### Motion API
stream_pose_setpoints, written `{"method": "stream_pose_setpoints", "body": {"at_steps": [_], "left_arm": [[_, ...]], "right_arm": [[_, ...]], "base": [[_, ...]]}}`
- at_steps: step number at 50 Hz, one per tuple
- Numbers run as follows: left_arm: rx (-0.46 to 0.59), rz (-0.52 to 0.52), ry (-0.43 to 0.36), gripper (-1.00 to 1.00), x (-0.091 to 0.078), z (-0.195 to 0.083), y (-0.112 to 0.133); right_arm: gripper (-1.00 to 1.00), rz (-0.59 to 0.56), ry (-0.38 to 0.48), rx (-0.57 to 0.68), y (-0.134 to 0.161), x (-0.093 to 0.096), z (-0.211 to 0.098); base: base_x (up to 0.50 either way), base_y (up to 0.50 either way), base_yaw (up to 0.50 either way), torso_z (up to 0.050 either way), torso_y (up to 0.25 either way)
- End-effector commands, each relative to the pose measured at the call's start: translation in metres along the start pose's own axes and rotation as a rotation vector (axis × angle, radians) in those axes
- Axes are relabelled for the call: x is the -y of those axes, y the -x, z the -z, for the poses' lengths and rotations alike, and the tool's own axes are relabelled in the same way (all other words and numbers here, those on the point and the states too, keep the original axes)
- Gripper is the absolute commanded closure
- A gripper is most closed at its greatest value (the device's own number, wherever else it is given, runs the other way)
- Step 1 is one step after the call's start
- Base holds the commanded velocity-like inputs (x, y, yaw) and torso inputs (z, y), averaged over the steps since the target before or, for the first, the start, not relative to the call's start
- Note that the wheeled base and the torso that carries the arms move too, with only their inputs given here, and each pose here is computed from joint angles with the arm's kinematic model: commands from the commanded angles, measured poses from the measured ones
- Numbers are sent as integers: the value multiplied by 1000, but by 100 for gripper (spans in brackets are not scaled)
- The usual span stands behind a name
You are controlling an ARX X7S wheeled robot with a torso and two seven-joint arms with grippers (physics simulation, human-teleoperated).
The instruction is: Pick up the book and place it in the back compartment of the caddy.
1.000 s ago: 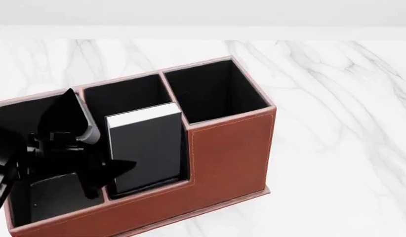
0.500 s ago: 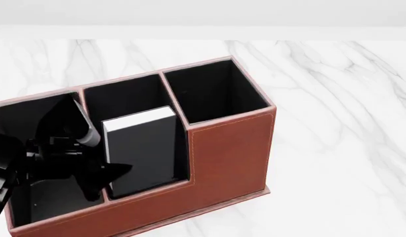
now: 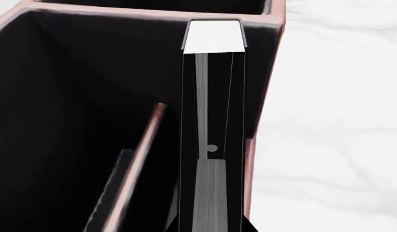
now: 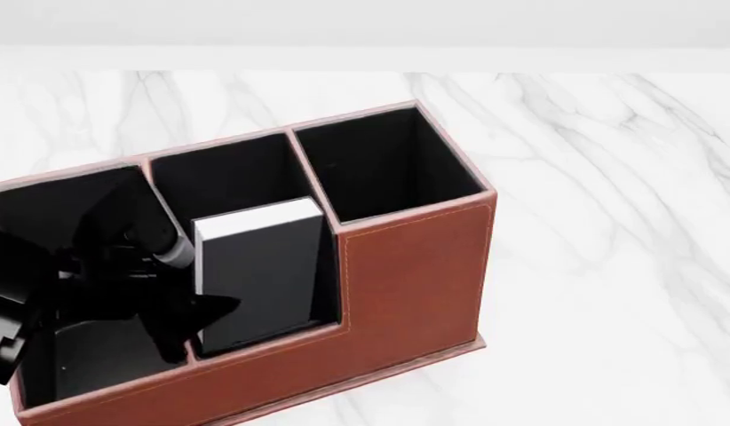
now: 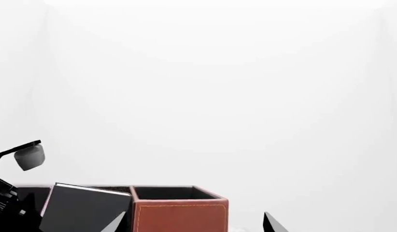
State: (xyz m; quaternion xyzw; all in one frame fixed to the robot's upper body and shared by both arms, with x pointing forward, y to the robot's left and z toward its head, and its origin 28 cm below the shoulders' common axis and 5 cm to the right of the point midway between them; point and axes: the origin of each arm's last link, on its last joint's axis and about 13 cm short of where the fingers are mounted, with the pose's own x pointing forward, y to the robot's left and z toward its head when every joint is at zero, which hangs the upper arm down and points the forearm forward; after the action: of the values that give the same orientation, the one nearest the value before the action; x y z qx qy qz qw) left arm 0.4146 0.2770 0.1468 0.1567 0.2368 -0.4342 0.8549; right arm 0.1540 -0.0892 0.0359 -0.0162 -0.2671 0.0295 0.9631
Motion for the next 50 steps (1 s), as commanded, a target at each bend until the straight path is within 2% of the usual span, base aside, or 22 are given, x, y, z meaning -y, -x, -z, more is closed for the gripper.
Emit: {"method": "stream_pose_setpoints", "body": {"at_steps": [1, 37, 38, 50], "left_arm": [[75, -2, 51, 100, 1, -6, -1], [-5, 14, 71, 100, 7, 1, -9], [-4, 10, 76, -100, 7, 1, -9], [61, 13, 69, -100, 3, -6, -3]], "right_arm": [[-100, 0, 0, 0, 0, 0, 0], [-100, -4, -12, -1, 0, 1, -1], [-100, -5, -12, -1, 0, 1, -1], [-100, -3, -9, -2, 0, 1, 0]], "base": [[0, 0, 0, 0, 0], [0, 0, -1, 0, 1], [10, 0, -4, 0, 0], [0, 0, 0, 0, 0]]}}
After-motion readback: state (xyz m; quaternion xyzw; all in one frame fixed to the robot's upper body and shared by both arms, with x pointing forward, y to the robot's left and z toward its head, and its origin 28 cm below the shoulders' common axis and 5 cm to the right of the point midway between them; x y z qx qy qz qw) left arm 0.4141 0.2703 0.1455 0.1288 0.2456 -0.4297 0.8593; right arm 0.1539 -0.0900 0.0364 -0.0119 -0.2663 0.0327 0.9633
